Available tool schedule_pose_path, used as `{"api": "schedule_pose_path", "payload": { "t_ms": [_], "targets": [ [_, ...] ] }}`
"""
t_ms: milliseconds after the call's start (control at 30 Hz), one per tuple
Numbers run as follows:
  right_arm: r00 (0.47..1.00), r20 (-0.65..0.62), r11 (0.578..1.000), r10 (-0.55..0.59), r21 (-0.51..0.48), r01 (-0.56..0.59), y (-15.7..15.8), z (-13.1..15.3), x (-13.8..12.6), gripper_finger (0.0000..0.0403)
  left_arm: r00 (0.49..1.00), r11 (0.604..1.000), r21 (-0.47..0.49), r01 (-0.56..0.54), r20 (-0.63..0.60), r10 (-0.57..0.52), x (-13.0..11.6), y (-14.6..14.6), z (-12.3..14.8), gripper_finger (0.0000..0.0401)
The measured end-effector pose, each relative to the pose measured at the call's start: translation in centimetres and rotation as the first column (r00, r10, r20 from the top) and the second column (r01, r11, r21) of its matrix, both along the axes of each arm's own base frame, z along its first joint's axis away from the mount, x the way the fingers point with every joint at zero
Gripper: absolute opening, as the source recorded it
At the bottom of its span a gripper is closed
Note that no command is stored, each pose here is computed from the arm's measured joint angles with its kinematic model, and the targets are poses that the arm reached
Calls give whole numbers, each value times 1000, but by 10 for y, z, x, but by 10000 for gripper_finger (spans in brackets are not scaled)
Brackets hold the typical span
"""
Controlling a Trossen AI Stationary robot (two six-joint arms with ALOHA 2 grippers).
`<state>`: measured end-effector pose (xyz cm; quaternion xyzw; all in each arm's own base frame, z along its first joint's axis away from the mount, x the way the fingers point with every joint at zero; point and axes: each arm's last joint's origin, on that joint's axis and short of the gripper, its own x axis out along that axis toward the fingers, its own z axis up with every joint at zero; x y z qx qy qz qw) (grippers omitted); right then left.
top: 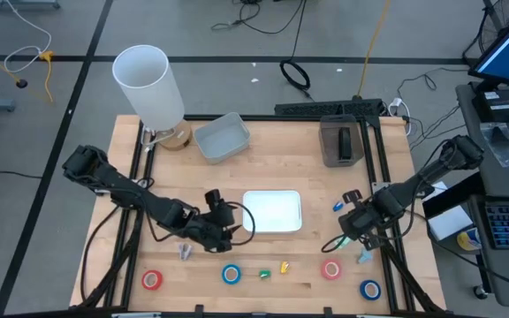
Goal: Pick and place Stapler, Stapler remover, tape
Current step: Put the light green stapler into the black bin
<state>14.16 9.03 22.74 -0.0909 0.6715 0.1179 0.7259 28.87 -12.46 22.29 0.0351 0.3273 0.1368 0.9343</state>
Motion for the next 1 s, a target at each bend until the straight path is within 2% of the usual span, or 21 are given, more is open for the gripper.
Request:
{"api": "schedule_pose_path", "payload": {
  "t_ms": [133, 233, 367, 533, 700, 833, 1000],
  "targets": [
    [1000, -5, 1000, -6, -2, 6, -1, 0, -1, 20, 1000, 1000, 9, 21, 20, -21, -7, 5, 5, 269],
    [1000, -5, 1000, -17, -1, 17, -1, 0, -1, 40, 995, 998, -18, 67, 80, -65, -16, 13, 6, 269],
    [999, -7, 999, -32, 3, 32, 0, 0, -1, 76, 976, 988, -38, 152, 164, -144, -35, 27, 3, 269],
    [999, -37, 999, -30, 44, 32, 0, 0, -2, 126, 966, 986, -38, 164, 209, -153, -68, 42, -9, 269],
    [998, -39, 997, -57, 44, 59, 0, 0, -2, 164, 961, 986, -43, 160, 234, -145, -97, 55, -23, 269],
    [995, -44, 995, -90, 44, 92, 0, 0, -2, 182, 941, 984, -38, 175, 302, -156, -116, 64, -31, 269],
    [989, -50, 989, -137, 44, 139, 0, 0, -2, 192, 892, 967, -33, 251, 396, -218, -136, 71, -46, 269]
  ]
}}
